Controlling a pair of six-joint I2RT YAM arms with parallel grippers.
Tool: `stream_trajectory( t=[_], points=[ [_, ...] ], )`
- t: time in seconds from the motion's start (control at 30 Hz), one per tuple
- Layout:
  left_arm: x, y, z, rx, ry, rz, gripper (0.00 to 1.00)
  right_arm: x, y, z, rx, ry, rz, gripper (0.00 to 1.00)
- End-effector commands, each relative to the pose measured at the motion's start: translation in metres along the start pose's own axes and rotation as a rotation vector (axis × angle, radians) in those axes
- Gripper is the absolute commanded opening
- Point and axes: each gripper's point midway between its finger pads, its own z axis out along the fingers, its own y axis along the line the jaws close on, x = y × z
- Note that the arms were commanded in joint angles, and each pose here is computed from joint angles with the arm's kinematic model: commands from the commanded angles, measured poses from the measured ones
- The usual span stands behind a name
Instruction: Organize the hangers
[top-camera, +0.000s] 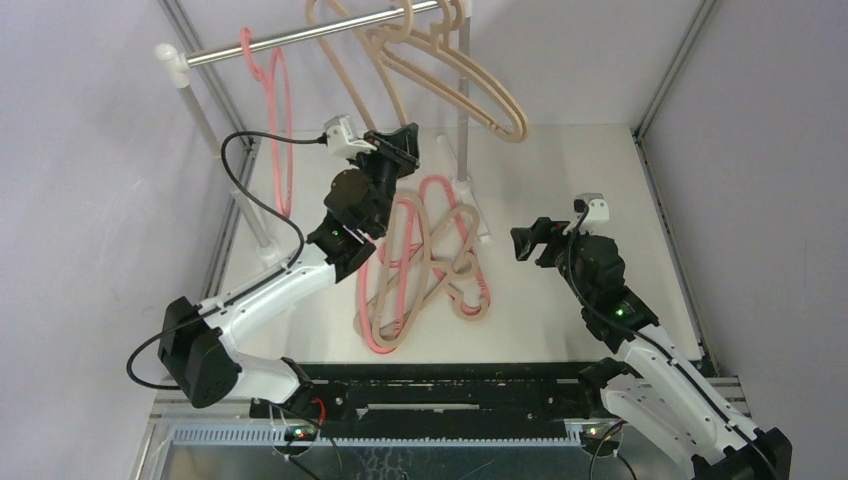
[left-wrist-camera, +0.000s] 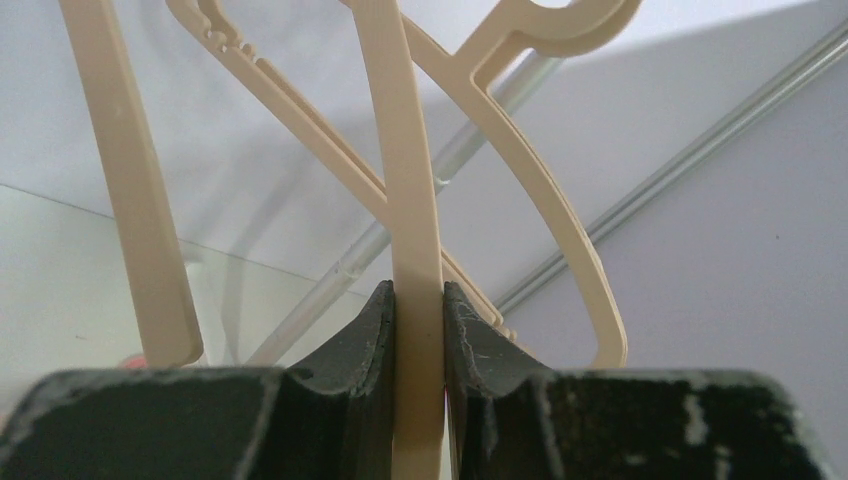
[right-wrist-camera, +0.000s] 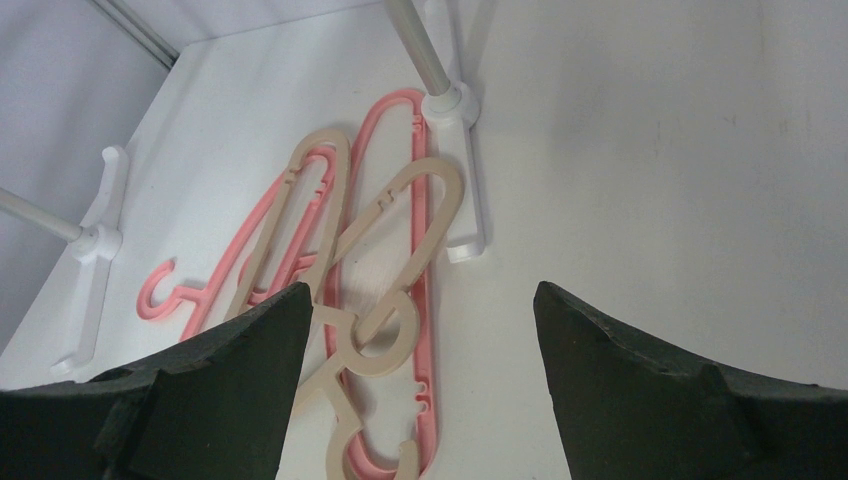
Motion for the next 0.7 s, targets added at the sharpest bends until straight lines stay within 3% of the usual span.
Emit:
stream_trajectory(
  t=[0.0,0.67],
  points=[
    [-0.032,-0.027,0.013,0.069,-0.067,-0.103,0.00,-0.020,0.005,-0.002,-0.018,-0.044,-0.003,0.89],
    [0.039,-0.034,0.048,0.082,0.127,-0.093,0.00,-0.018,-0.007,0.000,-0.002,-0.043,0.014,0.89]
  ],
)
